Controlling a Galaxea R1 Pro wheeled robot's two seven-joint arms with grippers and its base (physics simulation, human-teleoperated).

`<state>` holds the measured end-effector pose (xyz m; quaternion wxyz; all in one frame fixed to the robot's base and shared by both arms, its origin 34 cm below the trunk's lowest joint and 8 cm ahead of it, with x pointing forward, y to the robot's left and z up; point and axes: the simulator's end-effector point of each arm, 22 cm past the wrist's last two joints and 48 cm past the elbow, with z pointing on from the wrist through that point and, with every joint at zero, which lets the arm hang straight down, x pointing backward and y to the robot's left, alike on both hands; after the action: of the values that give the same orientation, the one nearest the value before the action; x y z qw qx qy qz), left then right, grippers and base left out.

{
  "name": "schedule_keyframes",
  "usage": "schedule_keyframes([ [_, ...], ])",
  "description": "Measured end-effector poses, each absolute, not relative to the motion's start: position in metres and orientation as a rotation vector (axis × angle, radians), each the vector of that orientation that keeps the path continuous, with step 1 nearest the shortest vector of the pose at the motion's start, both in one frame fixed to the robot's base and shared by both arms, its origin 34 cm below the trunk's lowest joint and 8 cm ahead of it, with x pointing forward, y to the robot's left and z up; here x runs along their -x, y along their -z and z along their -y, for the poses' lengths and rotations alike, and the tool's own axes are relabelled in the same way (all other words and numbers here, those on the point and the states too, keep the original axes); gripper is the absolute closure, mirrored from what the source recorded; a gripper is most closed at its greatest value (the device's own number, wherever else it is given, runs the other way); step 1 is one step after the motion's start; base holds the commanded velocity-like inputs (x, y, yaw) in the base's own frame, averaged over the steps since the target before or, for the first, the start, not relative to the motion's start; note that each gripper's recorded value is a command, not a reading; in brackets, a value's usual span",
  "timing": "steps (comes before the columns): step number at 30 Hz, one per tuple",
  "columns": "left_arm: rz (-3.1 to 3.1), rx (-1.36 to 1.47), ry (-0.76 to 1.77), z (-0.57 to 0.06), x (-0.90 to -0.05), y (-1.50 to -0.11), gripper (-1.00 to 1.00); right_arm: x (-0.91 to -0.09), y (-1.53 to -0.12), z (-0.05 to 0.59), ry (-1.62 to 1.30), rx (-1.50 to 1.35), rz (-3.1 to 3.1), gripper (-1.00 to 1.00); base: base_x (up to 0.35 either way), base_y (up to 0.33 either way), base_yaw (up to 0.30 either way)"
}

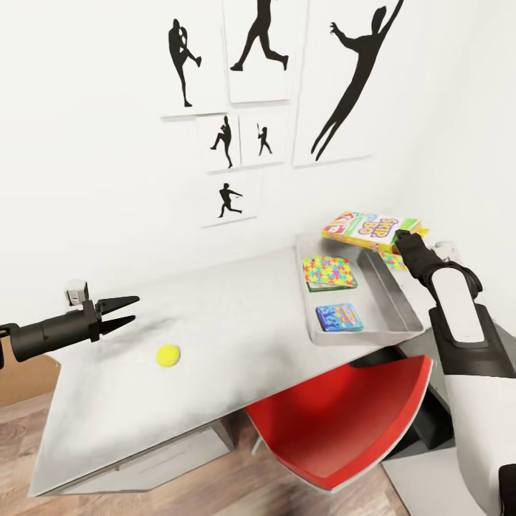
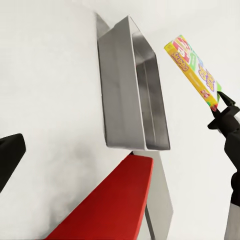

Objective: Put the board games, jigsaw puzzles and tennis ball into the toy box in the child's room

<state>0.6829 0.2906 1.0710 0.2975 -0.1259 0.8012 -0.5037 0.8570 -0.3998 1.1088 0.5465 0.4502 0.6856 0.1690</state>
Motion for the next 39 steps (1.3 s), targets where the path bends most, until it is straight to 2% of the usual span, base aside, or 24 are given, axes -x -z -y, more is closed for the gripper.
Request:
schedule_keyframes([
  [9, -2.129, 0.335, 1.338, -0.291, -0.683, -1.071, -1.00, -0.857, -1.108, 0.399, -0.399, -1.066, -1.626, 1.00, 0.022, 0.091, 0.000],
  [31, -2.130, 0.334, 1.338, -0.291, -0.683, -1.071, -1.00, -0.856, -1.098, 0.403, -0.379, -1.080, -1.642, 1.00, 0.002, 0.010, 0.000],
  [39, -2.129, 0.335, 1.338, -0.291, -0.683, -1.071, -1.00, -0.856, -1.093, 0.404, -0.375, -1.086, -1.649, 1.00, -0.109, 0.107, 0.000],
])
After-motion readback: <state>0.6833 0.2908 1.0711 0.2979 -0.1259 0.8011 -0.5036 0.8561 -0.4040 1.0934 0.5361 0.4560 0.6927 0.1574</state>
